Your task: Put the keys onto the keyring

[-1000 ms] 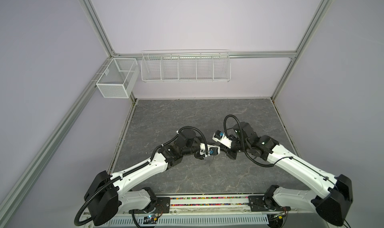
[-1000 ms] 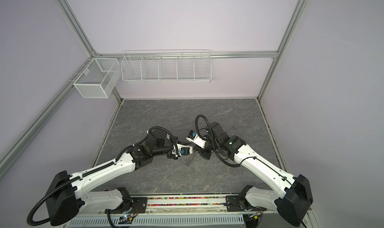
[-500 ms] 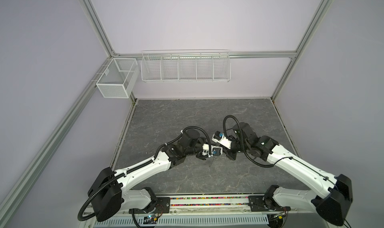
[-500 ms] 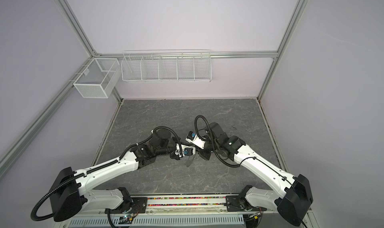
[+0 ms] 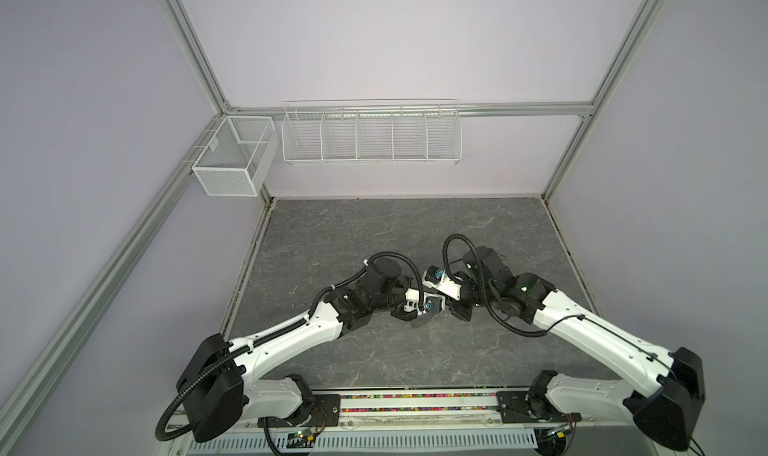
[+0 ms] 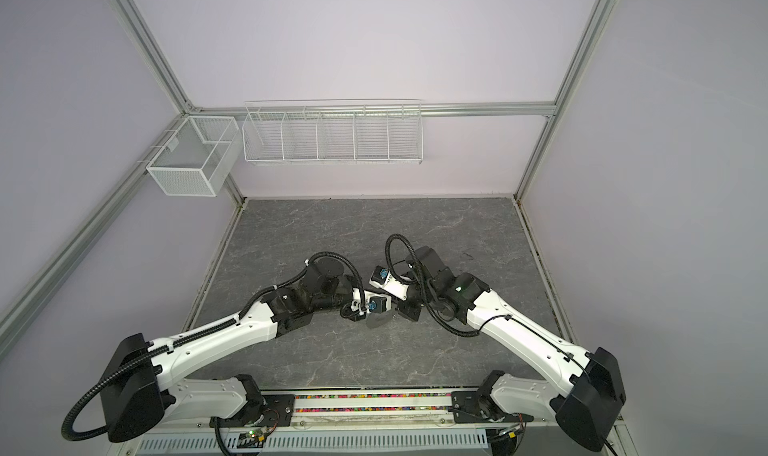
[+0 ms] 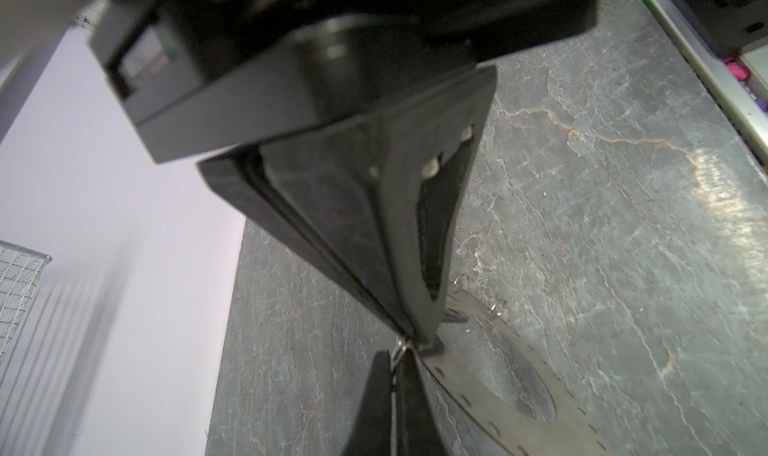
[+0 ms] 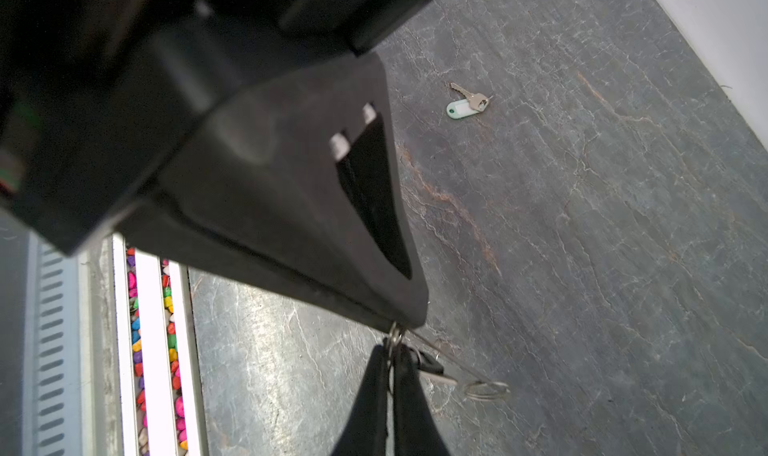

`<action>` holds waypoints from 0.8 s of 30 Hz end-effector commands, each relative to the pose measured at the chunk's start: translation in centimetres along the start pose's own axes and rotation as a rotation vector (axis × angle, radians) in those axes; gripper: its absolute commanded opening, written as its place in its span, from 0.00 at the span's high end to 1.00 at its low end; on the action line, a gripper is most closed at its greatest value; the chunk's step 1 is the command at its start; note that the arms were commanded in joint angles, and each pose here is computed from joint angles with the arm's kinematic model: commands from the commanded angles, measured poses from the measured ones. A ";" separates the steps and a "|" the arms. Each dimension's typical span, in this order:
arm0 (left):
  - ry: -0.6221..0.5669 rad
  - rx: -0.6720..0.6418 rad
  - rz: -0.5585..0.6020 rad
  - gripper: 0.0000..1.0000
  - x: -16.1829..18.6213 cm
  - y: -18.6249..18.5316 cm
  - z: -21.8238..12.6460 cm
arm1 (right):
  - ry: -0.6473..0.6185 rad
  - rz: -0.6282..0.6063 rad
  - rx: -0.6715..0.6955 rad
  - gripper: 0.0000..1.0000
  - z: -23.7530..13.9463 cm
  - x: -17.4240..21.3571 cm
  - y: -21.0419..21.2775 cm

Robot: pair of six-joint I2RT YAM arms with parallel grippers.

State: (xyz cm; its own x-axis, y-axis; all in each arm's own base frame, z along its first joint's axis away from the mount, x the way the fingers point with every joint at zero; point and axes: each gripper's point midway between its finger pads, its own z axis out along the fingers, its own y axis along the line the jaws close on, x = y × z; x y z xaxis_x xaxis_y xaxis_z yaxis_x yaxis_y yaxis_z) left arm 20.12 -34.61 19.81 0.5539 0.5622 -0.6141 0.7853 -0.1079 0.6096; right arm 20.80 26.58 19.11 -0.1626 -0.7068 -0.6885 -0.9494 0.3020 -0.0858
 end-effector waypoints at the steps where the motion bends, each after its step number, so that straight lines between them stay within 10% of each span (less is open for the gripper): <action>1: -0.036 -0.005 -0.020 1.00 -1.2 0.6 -0.1 | -0.051 -0.033 0.037 0.86 -0.5 -1.3 -0.5; 8: -0.101 -0.093 -0.205 1.00 -1.9 2.5 -1.0 | -0.122 0.042 0.195 0.65 -1.8 -0.7 -2.9; 24: -0.308 -0.155 -0.410 1.00 -3.7 4.2 -3.0 | -0.277 0.069 0.218 0.67 -3.0 -2.1 -3.0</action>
State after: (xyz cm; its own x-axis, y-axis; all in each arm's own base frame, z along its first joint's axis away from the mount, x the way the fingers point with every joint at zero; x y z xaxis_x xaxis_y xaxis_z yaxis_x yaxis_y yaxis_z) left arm 21.34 -34.48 23.84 0.2642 0.3561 -0.8963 0.9117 0.2110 0.3525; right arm 23.06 24.58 21.85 -0.1491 -0.5266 -0.8369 -0.8491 0.5020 -0.1646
